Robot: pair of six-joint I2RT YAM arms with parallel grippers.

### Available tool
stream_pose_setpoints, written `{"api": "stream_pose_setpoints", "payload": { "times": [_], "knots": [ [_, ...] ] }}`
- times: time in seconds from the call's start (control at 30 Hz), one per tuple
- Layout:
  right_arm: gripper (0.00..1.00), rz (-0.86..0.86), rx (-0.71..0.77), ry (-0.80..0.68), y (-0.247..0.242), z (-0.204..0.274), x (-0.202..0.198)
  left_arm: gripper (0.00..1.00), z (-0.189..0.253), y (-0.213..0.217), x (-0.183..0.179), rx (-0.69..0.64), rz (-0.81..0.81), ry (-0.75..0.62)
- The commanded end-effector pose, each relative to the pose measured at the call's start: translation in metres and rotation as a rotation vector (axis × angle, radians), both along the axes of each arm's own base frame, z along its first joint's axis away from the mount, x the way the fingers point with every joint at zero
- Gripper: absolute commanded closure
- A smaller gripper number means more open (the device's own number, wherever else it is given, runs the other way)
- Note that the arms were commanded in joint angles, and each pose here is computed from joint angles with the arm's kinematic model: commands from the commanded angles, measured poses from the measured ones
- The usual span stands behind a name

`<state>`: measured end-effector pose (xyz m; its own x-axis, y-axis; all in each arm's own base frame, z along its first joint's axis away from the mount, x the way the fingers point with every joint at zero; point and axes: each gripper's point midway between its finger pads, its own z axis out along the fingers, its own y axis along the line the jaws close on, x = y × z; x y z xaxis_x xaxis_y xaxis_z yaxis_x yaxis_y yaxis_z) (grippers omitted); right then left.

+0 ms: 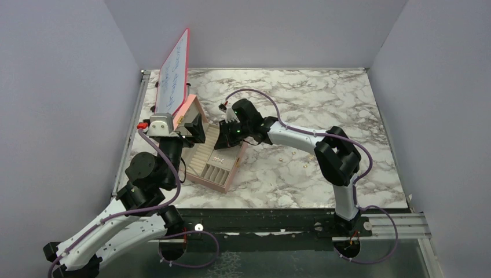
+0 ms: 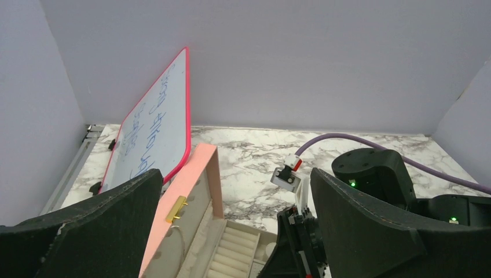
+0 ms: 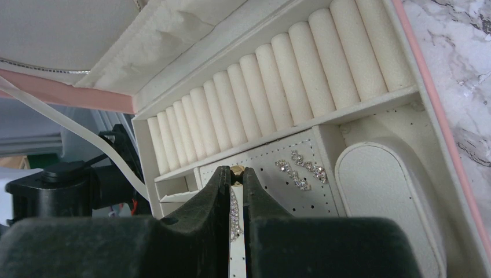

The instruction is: Organize the mixed jewelry

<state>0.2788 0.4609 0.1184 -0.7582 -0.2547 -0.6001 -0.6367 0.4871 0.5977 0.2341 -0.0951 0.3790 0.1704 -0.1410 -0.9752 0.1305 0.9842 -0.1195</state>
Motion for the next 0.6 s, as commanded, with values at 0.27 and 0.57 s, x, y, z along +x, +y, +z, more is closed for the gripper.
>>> {"api": "stream_pose_setpoints", "payload": {
  "times": [0.27, 0.57],
  "knots": [
    [0.92, 0.043, -0.049, -0.036, 0.0, -0.011, -0.002, 0.01, 0.0, 0.014, -0.001, -0.026, 0.063, 0.0],
    [0.92, 0.079, -0.047, 0.001, 0.005, -0.02, -0.01, 0.01, -0.002, 0.012, 0.0, -0.011, 0.059, 0.004]
  ]
}}
